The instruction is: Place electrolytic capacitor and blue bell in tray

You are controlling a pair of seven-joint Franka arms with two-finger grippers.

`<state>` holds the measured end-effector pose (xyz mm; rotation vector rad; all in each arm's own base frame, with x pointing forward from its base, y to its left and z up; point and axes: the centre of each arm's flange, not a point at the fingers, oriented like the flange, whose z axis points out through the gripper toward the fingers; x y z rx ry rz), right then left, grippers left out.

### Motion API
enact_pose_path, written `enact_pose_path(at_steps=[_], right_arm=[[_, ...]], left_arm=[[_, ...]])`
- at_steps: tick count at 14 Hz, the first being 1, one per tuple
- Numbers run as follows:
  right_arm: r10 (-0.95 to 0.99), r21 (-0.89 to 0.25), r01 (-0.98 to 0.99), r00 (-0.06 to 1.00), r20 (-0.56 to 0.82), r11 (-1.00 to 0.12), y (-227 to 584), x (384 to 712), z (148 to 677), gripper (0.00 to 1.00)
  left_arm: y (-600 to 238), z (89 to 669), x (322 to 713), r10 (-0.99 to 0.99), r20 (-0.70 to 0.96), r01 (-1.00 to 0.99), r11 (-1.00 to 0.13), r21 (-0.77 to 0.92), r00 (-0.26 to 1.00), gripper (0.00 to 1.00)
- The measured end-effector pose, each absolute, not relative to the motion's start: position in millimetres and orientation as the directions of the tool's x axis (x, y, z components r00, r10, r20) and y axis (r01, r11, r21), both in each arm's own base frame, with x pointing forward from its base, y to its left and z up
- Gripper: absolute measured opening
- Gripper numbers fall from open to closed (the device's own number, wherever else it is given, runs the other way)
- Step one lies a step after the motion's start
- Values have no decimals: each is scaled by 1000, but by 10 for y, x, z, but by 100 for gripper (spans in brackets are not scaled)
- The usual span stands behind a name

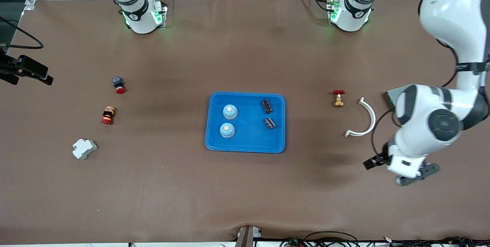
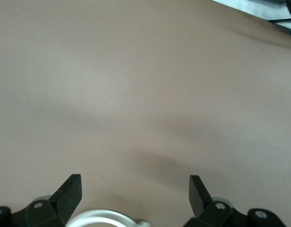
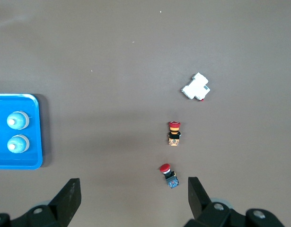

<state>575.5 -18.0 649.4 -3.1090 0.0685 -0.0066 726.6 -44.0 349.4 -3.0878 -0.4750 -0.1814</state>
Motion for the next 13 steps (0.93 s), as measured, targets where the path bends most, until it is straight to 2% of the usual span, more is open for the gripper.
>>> enact_pose_path(at_steps=[5,9,13], right_arm=[[-44,-25,-44,999,0,-999,-186,5752,6485,100],[-43,-24,-43,999,-2,-999,-186,5752,6480,100],[-43,-24,-43,999,-3,-999,-186,5752,6474,100]], left_arm=[[289,3761,7199,124,76,124,-992,12,989,100],[162,4404,7077,80,15,80,-997,-7,997,100],[-15,5137,6912,63,83,63,-998,1,995,100]])
